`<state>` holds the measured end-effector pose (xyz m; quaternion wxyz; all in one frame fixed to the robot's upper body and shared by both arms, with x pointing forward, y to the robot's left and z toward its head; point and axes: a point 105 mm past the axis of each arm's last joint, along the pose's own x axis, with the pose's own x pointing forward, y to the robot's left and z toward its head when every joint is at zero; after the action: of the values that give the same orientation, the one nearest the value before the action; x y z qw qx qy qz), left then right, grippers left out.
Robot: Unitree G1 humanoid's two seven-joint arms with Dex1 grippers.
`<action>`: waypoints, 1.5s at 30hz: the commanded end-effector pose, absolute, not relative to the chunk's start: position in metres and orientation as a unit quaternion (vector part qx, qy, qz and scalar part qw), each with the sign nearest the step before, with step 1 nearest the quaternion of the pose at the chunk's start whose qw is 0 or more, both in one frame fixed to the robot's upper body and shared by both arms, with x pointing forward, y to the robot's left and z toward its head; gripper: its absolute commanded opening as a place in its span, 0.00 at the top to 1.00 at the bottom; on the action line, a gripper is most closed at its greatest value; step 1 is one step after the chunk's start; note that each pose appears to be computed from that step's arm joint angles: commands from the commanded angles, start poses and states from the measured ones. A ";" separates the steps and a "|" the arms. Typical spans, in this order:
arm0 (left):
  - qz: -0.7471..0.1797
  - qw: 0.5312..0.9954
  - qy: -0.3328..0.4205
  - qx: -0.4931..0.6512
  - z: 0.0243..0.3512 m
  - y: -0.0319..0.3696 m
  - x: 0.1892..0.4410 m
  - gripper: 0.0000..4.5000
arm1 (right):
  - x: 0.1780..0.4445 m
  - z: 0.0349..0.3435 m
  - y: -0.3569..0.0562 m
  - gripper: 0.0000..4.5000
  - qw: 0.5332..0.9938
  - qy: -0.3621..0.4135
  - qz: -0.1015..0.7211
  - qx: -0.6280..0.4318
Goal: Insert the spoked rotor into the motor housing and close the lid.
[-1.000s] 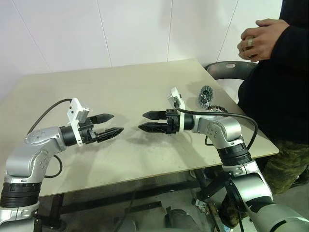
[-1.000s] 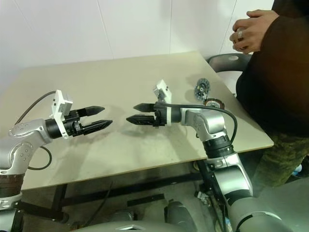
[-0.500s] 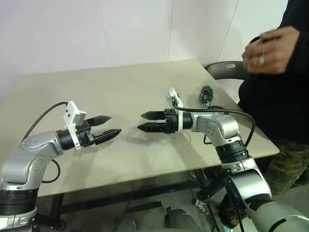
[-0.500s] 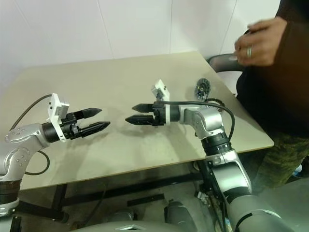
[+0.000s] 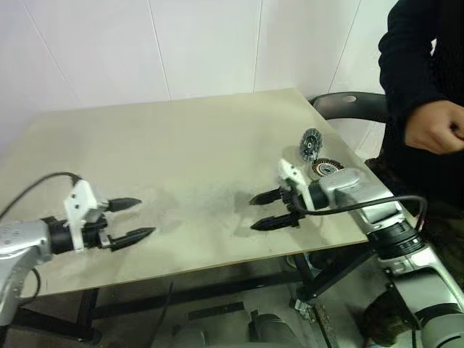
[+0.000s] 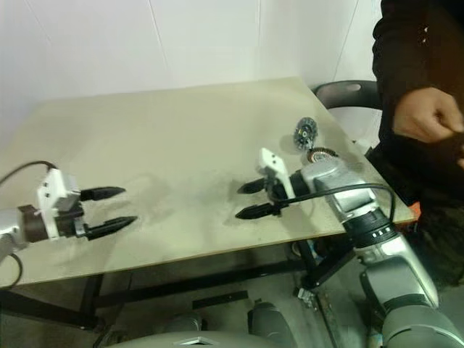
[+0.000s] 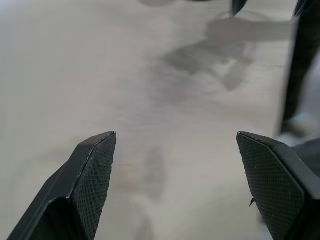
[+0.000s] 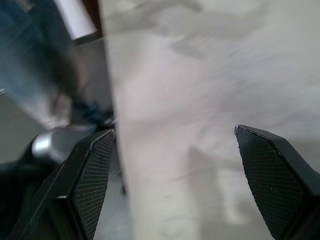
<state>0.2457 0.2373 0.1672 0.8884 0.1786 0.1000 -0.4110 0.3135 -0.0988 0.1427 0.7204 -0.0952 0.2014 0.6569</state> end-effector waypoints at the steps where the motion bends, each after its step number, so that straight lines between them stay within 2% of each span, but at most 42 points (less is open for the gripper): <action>1: -0.407 0.894 0.061 0.177 0.188 0.233 0.251 0.09 | 0.312 0.164 -0.087 0.11 0.718 0.162 0.673 -0.072; 6: -0.421 0.888 0.071 0.168 0.178 0.222 0.251 0.09 | 0.303 0.151 -0.077 0.11 0.713 0.169 0.677 -0.070; 14: -0.423 0.892 0.048 0.155 0.197 0.222 0.261 0.09 | 0.315 0.164 -0.082 0.11 0.736 0.149 0.658 -0.064; 16: -0.431 0.888 0.042 0.154 0.200 0.218 0.261 0.08 | 0.313 0.169 -0.081 0.19 0.733 0.142 0.663 -0.056; 20: -0.428 0.897 0.022 0.112 0.206 0.219 0.265 0.28 | 0.314 0.170 -0.080 0.46 0.735 0.137 0.663 -0.042; 23: -0.401 0.906 0.026 0.136 0.205 0.220 0.274 0.52 | 0.316 0.173 -0.080 0.69 0.740 0.137 0.657 -0.046; 24: -0.394 0.908 0.031 0.138 0.204 0.222 0.277 0.58 | 0.317 0.172 -0.081 0.70 0.742 0.139 0.654 -0.048; 25: -0.391 0.910 0.031 0.137 0.203 0.224 0.279 0.58 | 0.319 0.171 -0.082 0.70 0.746 0.138 0.650 -0.047; 28: -0.433 0.896 0.013 0.097 0.212 0.216 0.267 0.73 | 0.314 0.179 -0.080 0.83 0.735 0.126 0.666 -0.028; 30: -0.413 0.903 0.021 0.117 0.210 0.218 0.274 0.88 | 0.319 0.181 -0.078 0.98 0.748 0.122 0.651 -0.032; 31: -0.397 0.908 0.027 0.130 0.207 0.222 0.279 0.95 | 0.323 0.180 -0.079 1.00 0.756 0.123 0.642 -0.034; 34: -0.389 0.913 0.015 0.123 0.209 0.225 0.283 0.97 | 0.329 0.177 -0.080 1.00 0.765 0.119 0.632 -0.031; 36: -0.420 0.901 0.004 0.109 0.214 0.215 0.274 0.97 | 0.315 0.185 -0.079 1.00 0.742 0.112 0.661 -0.017; 39: -0.379 0.915 0.016 0.133 0.209 0.222 0.287 0.97 | 0.333 0.179 -0.080 1.00 0.774 0.119 0.621 -0.022; 43: -0.382 0.916 0.028 0.120 0.206 0.225 0.287 0.97 | 0.340 0.181 -0.076 1.00 0.784 0.099 0.613 -0.019; 45: -0.397 0.912 0.028 0.105 0.206 0.223 0.283 0.89 | 0.341 0.188 -0.074 0.92 0.786 0.075 0.614 -0.010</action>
<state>0.2865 0.2240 0.1950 0.9148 0.1023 0.0426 -0.3884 0.3371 -0.0763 0.1622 0.7809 -0.0031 0.1290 0.6112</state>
